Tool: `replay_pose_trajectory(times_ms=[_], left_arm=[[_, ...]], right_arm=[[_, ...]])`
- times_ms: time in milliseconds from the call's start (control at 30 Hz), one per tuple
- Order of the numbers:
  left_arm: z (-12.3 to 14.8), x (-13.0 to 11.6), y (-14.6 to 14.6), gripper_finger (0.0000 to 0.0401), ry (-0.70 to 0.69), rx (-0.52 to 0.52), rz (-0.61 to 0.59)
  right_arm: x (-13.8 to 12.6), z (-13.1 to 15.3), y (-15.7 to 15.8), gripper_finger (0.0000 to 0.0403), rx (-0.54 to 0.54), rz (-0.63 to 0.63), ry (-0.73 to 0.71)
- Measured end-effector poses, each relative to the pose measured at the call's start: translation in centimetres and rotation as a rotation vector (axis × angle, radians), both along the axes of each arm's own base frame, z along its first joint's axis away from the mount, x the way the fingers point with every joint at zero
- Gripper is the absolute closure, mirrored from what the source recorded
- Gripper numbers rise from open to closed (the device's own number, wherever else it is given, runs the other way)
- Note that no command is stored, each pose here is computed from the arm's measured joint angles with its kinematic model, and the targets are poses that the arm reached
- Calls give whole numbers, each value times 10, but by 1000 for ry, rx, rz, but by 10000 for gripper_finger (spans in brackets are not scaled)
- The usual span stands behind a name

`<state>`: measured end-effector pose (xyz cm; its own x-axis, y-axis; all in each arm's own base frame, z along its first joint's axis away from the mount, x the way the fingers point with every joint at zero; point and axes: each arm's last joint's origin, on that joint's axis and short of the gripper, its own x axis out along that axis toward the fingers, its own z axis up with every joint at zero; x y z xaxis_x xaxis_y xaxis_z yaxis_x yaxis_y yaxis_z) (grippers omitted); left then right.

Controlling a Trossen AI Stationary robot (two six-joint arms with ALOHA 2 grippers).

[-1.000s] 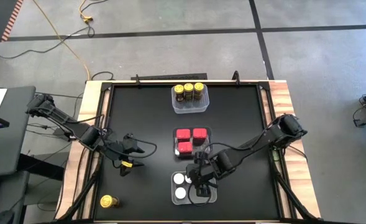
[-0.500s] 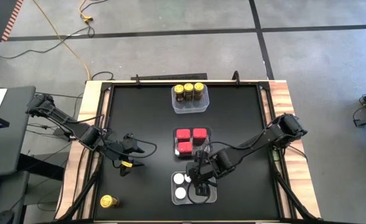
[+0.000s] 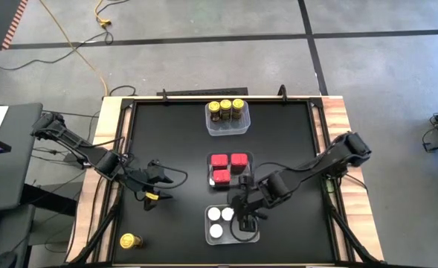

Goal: Sort spices by type
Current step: Adjust the white seasoning bottles

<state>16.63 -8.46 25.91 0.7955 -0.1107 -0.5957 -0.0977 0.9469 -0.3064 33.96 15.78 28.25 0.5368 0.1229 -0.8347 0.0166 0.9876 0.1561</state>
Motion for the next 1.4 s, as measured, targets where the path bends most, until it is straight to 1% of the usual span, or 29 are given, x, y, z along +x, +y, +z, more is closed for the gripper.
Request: replay_pose_trajectory(times_ms=[133,200,300,600,700,767,867,933,1000,1100,1167,1233,1300,1367,1400], left_arm=[[0,0,0,133,4,-33,25],[0,0,0,133,4,-30,22],[0,0,0,133,3,-30,22],[2,1,-1,133,-16,-50,27],[1,1,0,133,-18,-9,11],[2,1,1,130,-32,24,36],[1,2,3,114,-38,47,89],[0,2,5,100,-30,60,99],[0,2,6,87,-29,75,95],[0,2,6,77,-32,91,86],[1,2,6,77,-34,89,86],[1,2,6,76,-33,85,89],[0,2,6,76,-33,85,89],[0,2,6,76,-31,89,86],[0,2,6,75,-31,100,79]], right_arm=[[-18,19,-7,117,4,-10,10],[-25,25,-9,117,28,-53,28],[-28,28,-11,117,63,-118,43],[-17,11,-7,117,51,-137,71],[-15,6,-9,117,35,-144,97],[-17,5,-12,117,19,-148,122],[-20,4,-18,117,-33,-113,163],[-22,4,-22,117,-78,-60,183],[-23,3,-25,117,-91,-54,197],[-22,4,-25,117,-45,-136,196],[-22,4,-25,117,-34,-159,199],[-22,3,-24,117,-59,-142,187],[-22,-2,-21,117,-112,-93,155],[-20,-13,-19,117,-141,-37,119],[-19,-20,-19,117,-141,-29,110]])
